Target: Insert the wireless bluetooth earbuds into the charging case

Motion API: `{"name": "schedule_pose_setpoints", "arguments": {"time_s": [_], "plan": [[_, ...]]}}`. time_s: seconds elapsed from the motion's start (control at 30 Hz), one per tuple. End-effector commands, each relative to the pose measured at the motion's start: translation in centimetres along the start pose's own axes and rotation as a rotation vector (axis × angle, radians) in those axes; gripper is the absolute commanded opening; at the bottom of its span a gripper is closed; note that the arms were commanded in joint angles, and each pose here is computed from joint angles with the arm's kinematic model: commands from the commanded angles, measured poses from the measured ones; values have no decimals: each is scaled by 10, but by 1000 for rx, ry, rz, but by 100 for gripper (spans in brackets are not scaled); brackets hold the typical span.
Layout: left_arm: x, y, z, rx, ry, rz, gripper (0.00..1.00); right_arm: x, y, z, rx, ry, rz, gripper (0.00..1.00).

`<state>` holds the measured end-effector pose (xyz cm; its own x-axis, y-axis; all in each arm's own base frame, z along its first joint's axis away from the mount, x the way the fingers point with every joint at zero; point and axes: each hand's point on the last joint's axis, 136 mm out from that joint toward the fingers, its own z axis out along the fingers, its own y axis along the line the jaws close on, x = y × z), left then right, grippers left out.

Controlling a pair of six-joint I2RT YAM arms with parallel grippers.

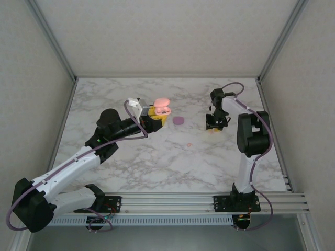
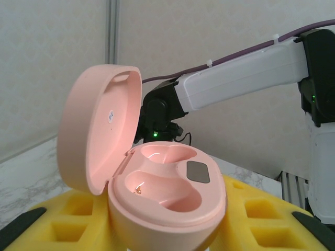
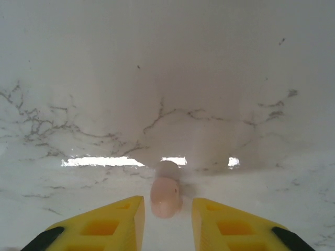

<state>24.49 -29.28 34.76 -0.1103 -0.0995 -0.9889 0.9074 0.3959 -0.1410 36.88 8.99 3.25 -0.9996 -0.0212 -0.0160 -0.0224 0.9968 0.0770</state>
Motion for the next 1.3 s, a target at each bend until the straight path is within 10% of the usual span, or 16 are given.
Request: {"name": "schedule_pose_setpoints", "arguments": {"time_s": [0.0, 1.27], "plan": [[-11, -5, 2, 12, -24, 7, 25, -1, 0, 3, 22, 24, -42, 29], [-5, 0, 6, 4, -5, -1, 25, 6, 17, -11, -48, 20, -63, 19]]}}
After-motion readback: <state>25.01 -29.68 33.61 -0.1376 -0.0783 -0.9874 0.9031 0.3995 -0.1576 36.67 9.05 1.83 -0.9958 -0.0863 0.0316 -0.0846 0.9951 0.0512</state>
